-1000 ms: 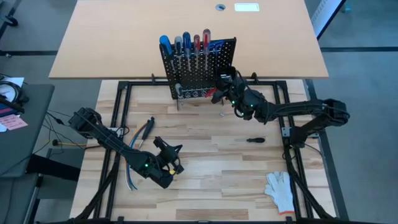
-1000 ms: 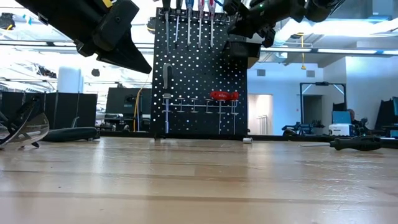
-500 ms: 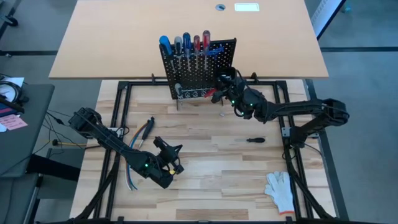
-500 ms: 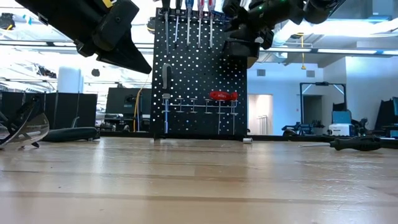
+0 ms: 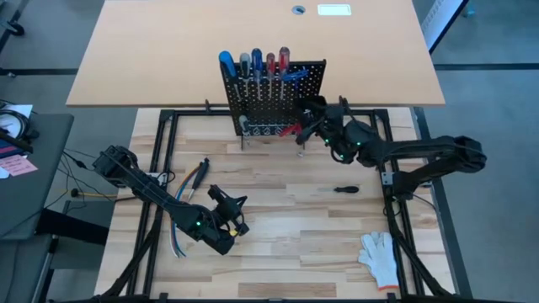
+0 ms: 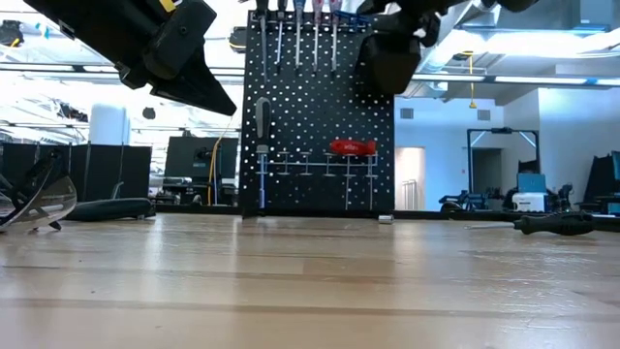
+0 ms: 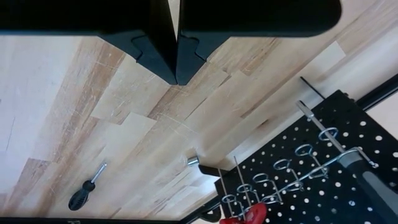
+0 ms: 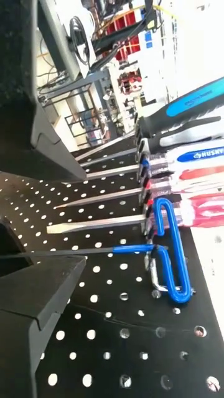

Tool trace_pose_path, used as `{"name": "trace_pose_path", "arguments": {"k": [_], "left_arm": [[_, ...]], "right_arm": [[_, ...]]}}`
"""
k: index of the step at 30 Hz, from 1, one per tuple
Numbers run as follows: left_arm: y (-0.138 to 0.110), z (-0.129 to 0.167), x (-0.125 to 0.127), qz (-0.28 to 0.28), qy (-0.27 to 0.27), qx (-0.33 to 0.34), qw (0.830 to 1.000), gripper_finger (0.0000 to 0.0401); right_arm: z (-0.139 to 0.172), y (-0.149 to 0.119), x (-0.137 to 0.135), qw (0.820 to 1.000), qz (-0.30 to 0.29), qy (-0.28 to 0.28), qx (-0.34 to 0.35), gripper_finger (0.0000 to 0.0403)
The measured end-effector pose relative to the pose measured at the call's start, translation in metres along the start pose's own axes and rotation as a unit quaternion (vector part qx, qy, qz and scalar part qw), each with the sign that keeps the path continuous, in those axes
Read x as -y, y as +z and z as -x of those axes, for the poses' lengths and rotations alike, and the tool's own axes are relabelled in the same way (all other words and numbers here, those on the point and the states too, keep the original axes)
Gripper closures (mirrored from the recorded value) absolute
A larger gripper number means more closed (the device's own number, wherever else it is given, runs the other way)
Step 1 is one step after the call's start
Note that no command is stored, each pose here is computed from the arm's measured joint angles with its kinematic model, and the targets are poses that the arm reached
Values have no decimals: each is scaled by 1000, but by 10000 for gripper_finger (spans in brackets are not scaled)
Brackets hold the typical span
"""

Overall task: Hang tools onto peg board
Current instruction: Hang the black screwdriver on the pegboard

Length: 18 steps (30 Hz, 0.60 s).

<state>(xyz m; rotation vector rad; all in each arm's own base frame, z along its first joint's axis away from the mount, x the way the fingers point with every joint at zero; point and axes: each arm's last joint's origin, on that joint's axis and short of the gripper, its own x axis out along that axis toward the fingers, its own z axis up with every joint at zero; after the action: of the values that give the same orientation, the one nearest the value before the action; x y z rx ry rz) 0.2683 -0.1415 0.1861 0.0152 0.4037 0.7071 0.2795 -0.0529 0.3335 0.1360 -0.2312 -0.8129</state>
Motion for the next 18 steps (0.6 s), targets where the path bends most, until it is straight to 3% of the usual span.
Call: {"name": "trace_pose_path", "arguments": {"k": [9, 18], "left_arm": [[0, 0, 0, 2, 0, 0, 1000, 401], [0, 0, 0, 4, 0, 0, 1000, 401]], "right_arm": [[2, -1, 1, 1000, 13, -1, -16, 193], [-17, -29, 4, 998, 33, -23, -45, 182]]}}
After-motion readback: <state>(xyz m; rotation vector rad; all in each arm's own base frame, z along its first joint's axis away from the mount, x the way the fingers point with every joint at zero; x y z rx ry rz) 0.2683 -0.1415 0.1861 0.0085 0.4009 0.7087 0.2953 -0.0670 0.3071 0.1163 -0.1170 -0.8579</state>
